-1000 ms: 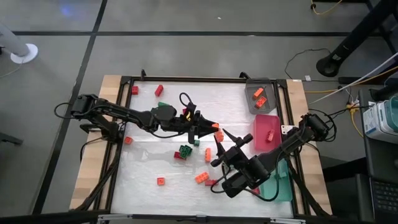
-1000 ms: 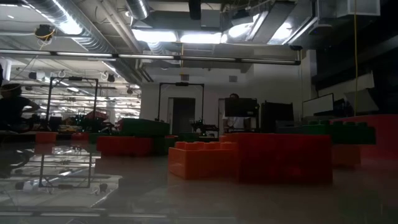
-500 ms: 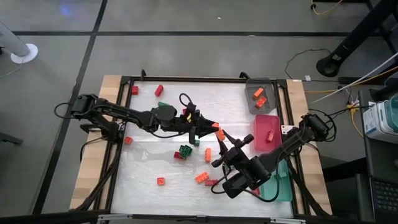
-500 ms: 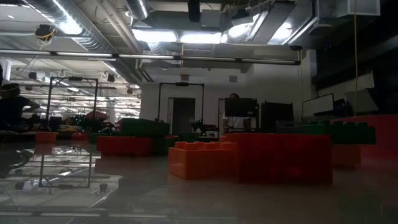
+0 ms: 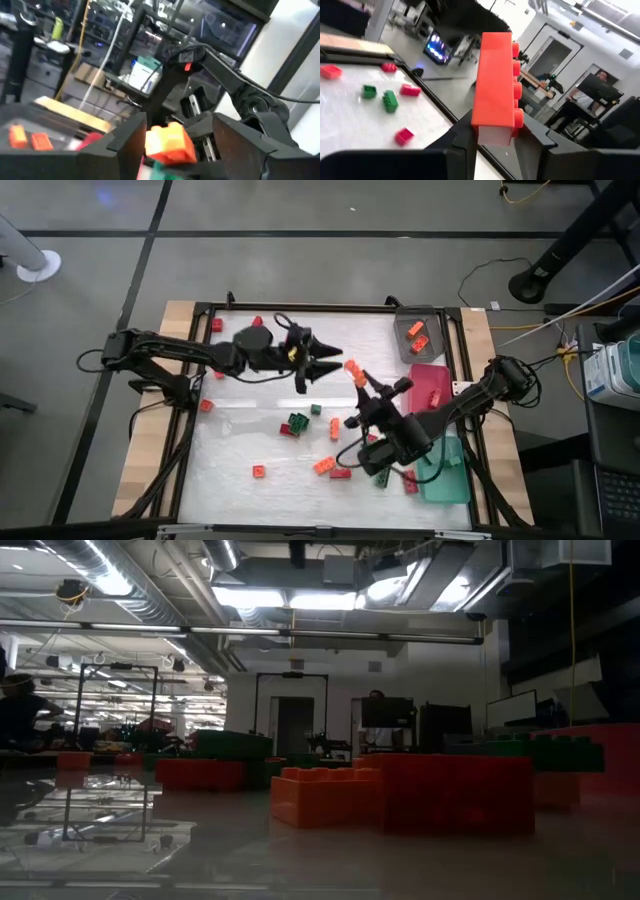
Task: Sort blocks
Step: Put the orange game piece into the black bin
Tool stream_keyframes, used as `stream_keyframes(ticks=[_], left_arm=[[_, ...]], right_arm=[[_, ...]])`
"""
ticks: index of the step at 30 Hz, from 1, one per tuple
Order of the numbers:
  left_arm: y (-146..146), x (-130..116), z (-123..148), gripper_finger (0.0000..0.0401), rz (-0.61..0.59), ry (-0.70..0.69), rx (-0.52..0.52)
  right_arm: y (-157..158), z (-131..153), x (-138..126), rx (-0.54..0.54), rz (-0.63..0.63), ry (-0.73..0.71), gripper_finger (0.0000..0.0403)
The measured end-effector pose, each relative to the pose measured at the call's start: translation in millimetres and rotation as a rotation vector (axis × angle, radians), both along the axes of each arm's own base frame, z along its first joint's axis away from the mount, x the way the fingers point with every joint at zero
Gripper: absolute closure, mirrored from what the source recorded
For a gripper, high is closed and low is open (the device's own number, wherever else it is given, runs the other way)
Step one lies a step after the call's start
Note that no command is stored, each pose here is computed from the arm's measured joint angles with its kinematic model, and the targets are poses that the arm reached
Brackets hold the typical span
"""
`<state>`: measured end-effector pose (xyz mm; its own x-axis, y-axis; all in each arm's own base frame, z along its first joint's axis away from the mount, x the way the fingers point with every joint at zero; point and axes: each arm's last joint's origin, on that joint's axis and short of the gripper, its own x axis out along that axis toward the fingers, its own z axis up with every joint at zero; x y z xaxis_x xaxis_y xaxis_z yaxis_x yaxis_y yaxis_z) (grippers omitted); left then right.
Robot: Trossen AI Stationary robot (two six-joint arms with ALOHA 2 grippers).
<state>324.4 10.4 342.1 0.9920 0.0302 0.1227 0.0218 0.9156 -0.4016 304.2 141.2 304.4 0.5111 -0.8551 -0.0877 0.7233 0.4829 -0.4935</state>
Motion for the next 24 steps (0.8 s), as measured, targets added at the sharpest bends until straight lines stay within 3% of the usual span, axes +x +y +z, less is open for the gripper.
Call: stream_keyframes(ticks=[7,14,20,24], left_arm=[[14.2,-34.0,15.3,0.0185,0.056,0.123,0.030],[3.1,-47.8,1.3,0.0184,0.015,0.351,0.019],[-9.9,-52.3,-15.1,0.0184,-0.033,0.525,0.023],[-15.0,-53.9,-18.7,0.0184,-0.048,0.565,0.029]], right_arm=[[-49.5,40.3,-37.6,0.087,-0.066,0.142,0.0302],[-127.8,72.8,-92.4,0.281,-0.257,0.207,0.0302],[-185.8,68.3,-142.8,0.489,-0.473,0.130,0.0302],[-213.6,48.4,-154.8,0.608,-0.495,0.019,0.0302]])
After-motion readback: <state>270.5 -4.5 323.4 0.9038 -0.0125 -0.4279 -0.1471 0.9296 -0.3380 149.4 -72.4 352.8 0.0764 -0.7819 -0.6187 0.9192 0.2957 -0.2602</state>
